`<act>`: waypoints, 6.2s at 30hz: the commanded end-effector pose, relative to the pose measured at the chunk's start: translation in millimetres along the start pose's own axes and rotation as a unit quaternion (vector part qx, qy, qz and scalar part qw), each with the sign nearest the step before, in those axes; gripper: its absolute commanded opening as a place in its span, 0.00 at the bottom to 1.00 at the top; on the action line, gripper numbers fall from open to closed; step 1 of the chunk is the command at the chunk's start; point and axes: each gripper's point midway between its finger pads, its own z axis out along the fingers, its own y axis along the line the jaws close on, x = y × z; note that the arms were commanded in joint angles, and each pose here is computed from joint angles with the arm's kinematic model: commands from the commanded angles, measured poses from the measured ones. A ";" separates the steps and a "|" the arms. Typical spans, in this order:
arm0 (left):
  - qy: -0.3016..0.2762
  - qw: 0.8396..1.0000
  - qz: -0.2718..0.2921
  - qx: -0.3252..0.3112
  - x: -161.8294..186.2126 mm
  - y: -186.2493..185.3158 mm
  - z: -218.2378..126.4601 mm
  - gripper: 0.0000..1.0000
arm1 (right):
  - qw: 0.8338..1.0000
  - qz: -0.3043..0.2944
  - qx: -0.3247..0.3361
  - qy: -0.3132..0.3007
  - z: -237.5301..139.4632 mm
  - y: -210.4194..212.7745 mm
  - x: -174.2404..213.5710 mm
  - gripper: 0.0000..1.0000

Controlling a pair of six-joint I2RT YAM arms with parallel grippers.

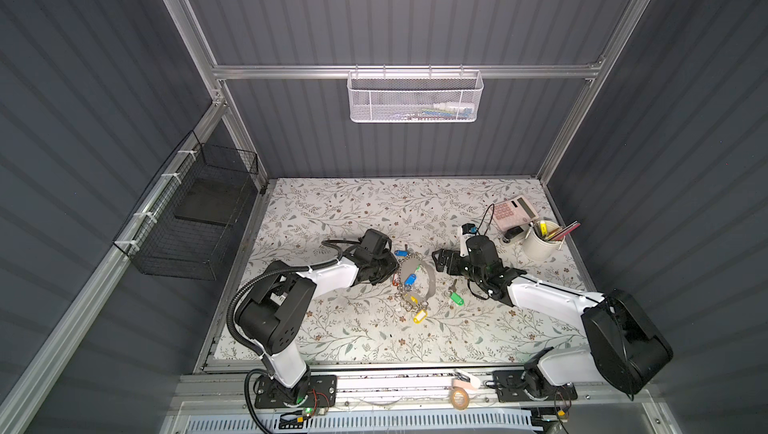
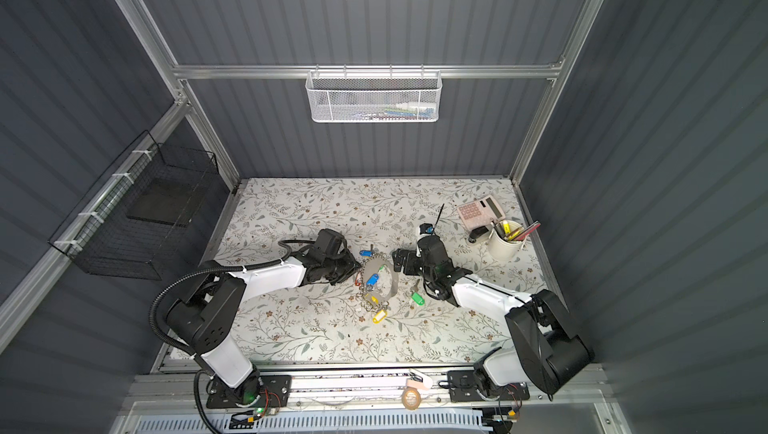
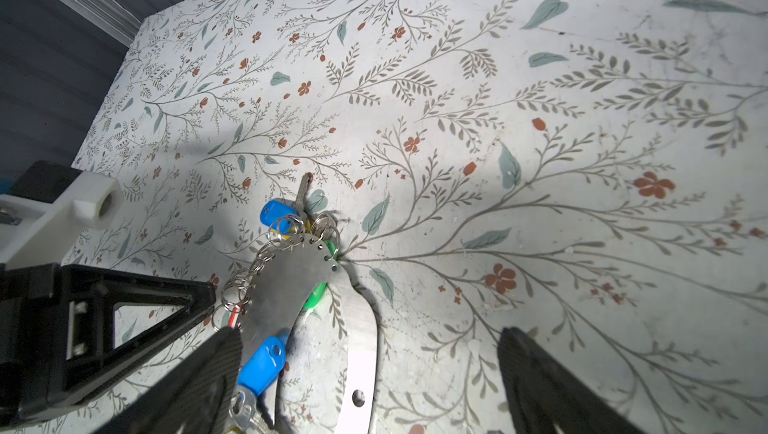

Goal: Put the keys on the keyring

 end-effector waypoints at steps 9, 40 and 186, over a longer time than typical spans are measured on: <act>-0.012 1.000 -0.013 -0.019 5.3 6.4 -1.0 0.24 | 1.000 0.011 -0.013 0.018 6.9 4.0 8.1 0.99; 0.005 0.998 -0.024 -0.051 20.1 20.6 14.1 0.11 | 1.000 0.013 -0.009 0.024 8.5 3.4 9.3 0.99; -0.211 0.735 0.579 0.284 46.2 -91.9 -128.5 0.00 | 0.905 -0.046 -0.405 0.119 -16.6 141.8 24.9 0.33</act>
